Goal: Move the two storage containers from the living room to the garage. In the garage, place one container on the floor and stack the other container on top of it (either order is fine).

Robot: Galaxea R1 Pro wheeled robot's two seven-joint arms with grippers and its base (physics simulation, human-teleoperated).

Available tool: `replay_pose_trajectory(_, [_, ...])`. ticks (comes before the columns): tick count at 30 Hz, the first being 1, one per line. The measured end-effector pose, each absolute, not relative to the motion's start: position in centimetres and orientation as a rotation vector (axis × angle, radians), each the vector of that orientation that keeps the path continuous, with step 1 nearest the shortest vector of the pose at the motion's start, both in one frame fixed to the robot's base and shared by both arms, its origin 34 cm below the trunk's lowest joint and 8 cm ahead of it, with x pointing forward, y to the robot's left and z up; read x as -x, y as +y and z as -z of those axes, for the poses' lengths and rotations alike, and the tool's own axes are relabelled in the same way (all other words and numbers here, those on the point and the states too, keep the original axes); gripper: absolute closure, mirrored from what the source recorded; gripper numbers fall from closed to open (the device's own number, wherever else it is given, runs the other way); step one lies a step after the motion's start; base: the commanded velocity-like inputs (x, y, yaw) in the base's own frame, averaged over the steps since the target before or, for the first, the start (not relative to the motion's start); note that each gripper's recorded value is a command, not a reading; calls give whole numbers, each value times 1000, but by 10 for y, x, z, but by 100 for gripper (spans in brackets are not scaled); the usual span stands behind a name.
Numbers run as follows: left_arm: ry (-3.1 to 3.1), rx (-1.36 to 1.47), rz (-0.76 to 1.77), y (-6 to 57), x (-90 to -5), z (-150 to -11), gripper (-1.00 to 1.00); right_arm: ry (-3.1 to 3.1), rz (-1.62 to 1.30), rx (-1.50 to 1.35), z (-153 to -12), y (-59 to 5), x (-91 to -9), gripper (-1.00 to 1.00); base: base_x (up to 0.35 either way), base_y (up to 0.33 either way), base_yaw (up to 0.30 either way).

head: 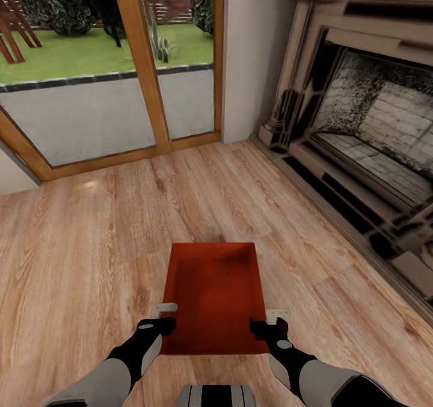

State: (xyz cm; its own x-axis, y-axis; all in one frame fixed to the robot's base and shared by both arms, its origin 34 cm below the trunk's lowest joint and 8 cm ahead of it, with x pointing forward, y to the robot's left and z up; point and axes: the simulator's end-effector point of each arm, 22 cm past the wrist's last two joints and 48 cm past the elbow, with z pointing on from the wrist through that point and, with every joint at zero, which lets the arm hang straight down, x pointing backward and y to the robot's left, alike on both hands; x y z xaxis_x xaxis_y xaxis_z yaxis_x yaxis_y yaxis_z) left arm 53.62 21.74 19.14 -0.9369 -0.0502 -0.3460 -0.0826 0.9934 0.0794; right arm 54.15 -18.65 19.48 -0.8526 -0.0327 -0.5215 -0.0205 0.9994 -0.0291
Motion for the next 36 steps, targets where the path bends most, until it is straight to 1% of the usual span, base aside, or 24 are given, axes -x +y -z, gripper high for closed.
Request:
replay_pose_trajectory(32, [2789, 80, -129, 216, -533, -184, -100, 2591, 30, 37, -188, -186, -540, -100, 0, 0, 0])
replay_pose_trajectory(33, [2789, 79, -129, 216, -533, -184, 100, 2591, 30, 37, -188, -186, -540, -100, 0, 0, 0])
replay_pose_trajectory(34, [2789, 79, -129, 215, -533, -184, 100, 2591, 30, 37, -188, -187, -540, -100, 0, 0, 0])
replay_pose_trajectory(35, [2789, 79, -128, 215, -533, -184, 100, 2591, 30, 37, -188, -186, -540, 100, 0, 0, 0])
replay_pose_trajectory(36, [2790, 79, -128, 215, -533, -184, 100, 2591, 30, 37, -188, -186, -540, 100, 0, 0, 0])
